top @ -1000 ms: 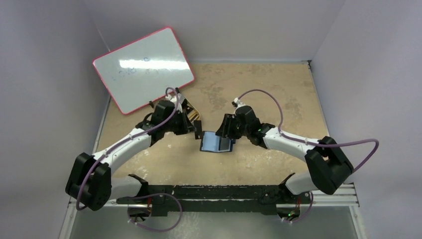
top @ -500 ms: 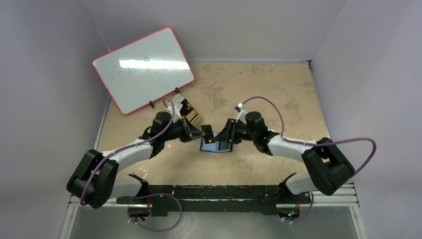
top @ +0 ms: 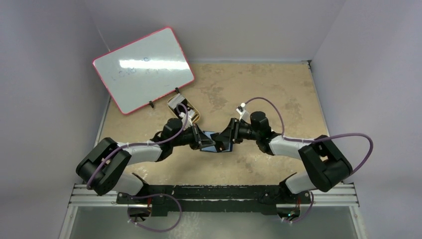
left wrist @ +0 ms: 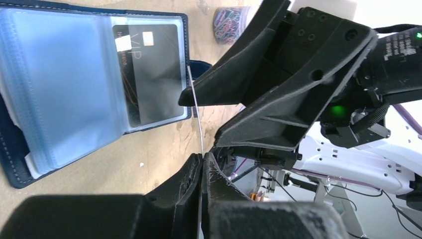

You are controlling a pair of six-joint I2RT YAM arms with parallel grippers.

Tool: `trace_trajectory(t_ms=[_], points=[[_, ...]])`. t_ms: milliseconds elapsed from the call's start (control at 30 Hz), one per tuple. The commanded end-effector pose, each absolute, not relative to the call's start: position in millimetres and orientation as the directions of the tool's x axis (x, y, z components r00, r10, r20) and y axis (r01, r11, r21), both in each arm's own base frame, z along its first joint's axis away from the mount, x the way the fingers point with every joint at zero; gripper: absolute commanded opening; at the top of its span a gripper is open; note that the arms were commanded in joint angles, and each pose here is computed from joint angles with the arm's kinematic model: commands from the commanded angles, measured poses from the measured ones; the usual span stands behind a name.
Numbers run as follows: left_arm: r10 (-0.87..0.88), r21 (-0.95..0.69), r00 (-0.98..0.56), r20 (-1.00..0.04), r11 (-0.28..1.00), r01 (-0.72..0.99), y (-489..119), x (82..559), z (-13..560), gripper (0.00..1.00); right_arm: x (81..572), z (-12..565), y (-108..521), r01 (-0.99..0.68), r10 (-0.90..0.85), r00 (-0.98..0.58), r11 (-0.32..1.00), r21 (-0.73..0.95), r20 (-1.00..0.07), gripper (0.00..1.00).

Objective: Put the credit cards into the card holder
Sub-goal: Pick up the credit card from the storage box.

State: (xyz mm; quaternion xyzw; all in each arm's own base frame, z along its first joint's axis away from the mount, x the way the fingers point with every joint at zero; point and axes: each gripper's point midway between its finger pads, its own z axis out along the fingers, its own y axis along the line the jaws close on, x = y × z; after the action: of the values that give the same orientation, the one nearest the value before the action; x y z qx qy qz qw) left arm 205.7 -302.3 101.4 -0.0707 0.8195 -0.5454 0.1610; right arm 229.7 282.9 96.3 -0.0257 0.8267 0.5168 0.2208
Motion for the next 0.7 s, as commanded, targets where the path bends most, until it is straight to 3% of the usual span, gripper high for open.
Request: trace_trajectory(t_ms=[0, 167, 433, 533, 667], points=[[-0.323, -0.943, -0.916, -0.237, 0.304, 0.137, -311.5, 212.7, 131.0, 0.00, 228.2, 119.2, 293.9, -0.350, 0.156, -0.888, 0.380, 0.856, -0.432, 0.49], [-0.328, -0.920, -0.903, -0.276, 0.361, 0.150, -304.3, 213.5, 126.8, 0.00, 228.3, 121.1, 290.5, -0.348, 0.169, -0.884, 0.386, 0.854, -0.437, 0.46], [-0.310, -0.906, -0.890, -0.333, 0.366, 0.212, -299.9, 208.2, 135.5, 0.00, 226.3, 130.5, 286.3, -0.392, 0.151, -0.870, 0.365, 0.845, -0.469, 0.50], [-0.307, -0.904, -0.892, -0.331, 0.373, 0.207, -300.0, 208.8, 133.2, 0.00, 224.5, 139.7, 285.7, -0.417, 0.154, -0.859, 0.342, 0.842, -0.488, 0.40], [-0.313, -0.881, -0.887, -0.341, 0.435, 0.185, -295.0, 213.5, 122.5, 0.00, 226.1, 146.0, 282.5, -0.424, 0.174, -0.845, 0.356, 0.833, -0.505, 0.17]])
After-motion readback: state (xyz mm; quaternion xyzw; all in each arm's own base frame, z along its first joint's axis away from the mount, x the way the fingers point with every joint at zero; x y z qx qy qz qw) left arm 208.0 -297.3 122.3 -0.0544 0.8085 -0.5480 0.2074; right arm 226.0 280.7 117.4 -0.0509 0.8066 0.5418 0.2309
